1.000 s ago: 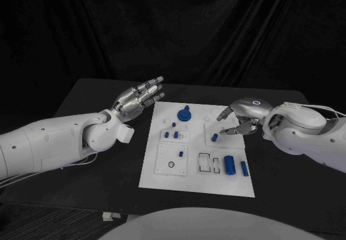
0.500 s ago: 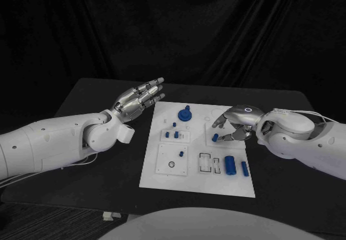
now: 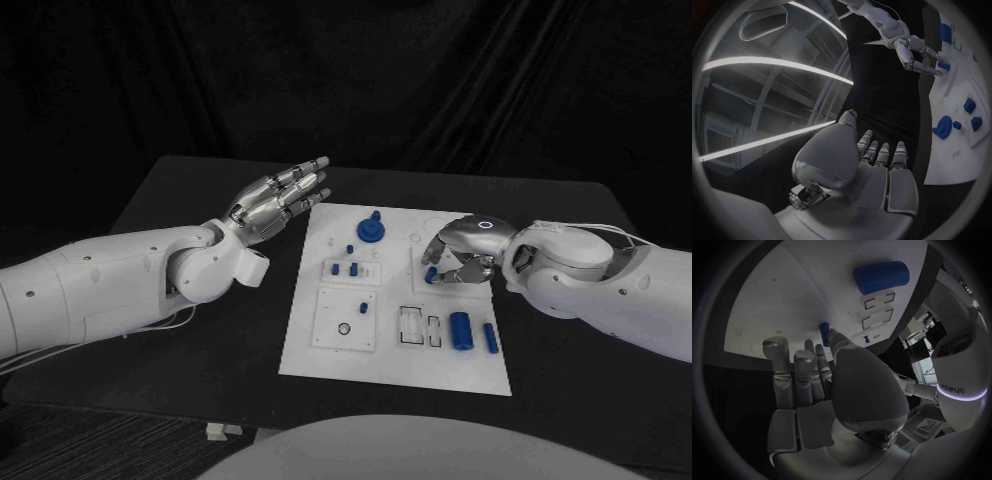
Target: Assemble the parts on the task board
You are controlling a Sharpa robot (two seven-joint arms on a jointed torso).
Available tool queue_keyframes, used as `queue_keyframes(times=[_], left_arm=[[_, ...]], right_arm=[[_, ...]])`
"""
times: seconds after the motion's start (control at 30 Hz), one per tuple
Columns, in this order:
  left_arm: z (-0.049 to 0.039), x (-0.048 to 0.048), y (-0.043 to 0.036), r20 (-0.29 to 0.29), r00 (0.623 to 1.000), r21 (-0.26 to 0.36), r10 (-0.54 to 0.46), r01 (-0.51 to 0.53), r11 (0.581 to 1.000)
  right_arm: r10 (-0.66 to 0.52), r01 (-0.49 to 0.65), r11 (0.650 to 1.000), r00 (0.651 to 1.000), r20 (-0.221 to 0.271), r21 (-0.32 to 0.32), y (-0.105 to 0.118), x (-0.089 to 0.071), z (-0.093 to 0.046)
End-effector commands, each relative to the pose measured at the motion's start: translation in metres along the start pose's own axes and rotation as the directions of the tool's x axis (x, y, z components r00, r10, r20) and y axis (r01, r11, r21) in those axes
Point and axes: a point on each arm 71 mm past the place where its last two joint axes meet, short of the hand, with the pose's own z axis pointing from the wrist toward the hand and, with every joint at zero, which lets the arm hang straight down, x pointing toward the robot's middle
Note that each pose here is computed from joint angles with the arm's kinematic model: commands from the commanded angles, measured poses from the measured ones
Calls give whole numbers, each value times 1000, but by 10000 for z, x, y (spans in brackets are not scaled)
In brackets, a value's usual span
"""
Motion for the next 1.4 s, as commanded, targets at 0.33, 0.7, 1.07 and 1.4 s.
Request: queue_keyframes(times=[0.33,0.7,1.07,1.4], left_arm=[[7,23,12,-18,1000,2,-17,17,1000],[10,33,26,-26,999,-4,-23,23,1000],[0,28,35,-27,999,-10,-26,26,1000],[7,26,46,-27,999,-16,-25,25,1000]], right_arm=[[8,-9,1000,1000,-28,-29,48,52,33],[19,-19,999,1000,-9,-41,66,41,37],[27,-23,998,998,64,-57,121,-73,-55],[-14,27,995,990,141,-91,279,-579,-133]])
